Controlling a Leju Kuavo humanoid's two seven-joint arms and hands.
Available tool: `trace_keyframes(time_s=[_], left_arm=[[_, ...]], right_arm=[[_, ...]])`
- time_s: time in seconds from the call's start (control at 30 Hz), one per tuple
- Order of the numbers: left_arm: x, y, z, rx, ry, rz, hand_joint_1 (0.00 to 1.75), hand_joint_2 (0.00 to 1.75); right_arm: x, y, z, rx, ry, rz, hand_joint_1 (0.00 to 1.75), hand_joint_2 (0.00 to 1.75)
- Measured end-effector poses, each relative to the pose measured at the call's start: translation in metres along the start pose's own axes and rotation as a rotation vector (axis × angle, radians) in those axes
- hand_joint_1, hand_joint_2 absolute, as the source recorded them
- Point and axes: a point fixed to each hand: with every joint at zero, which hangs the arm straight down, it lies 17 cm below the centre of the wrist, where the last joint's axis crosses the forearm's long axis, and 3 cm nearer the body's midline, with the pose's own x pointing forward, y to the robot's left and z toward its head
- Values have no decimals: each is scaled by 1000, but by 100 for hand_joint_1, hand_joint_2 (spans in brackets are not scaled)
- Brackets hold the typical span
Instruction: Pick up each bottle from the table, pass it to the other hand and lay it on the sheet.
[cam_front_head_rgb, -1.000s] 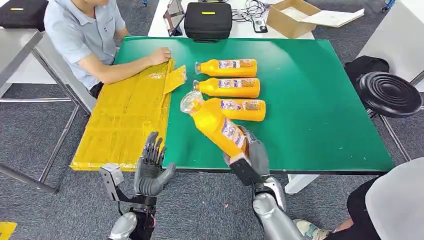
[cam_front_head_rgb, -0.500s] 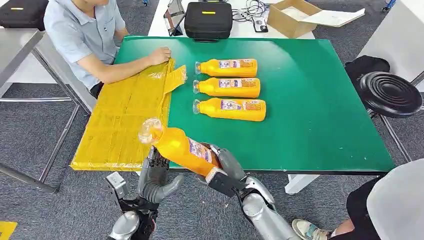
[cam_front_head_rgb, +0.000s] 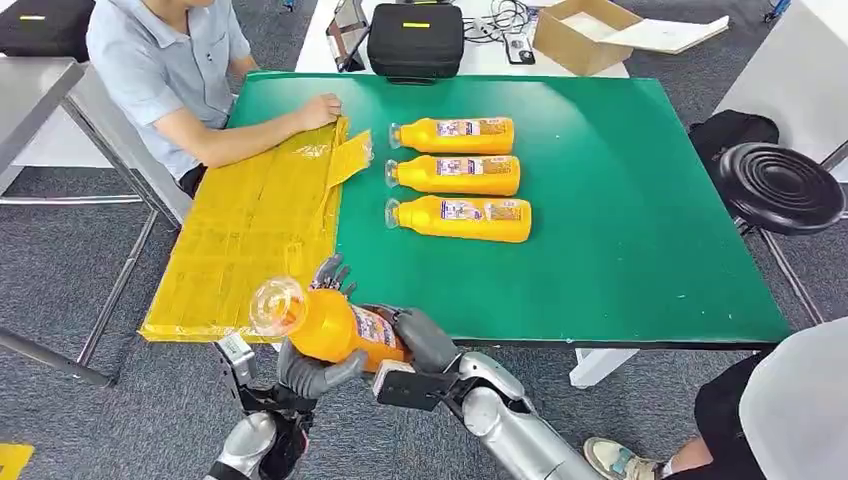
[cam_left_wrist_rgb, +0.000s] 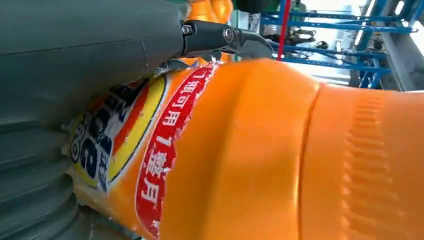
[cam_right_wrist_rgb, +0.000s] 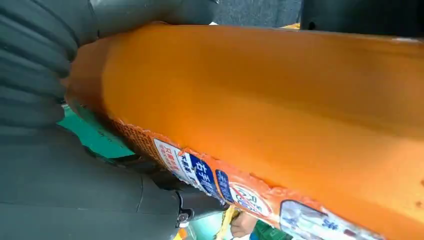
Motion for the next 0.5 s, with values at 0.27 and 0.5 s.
trace_keyframes(time_s=[0.27, 0.5], left_arm=[[-6, 5, 1, 12, 18, -21, 175, 175], [-15, 10, 3, 28, 55, -59, 175, 175]], right_arm=[[-5, 6, -2, 25, 9, 28, 175, 175], [-8, 11, -2, 26, 25, 21, 0, 175]])
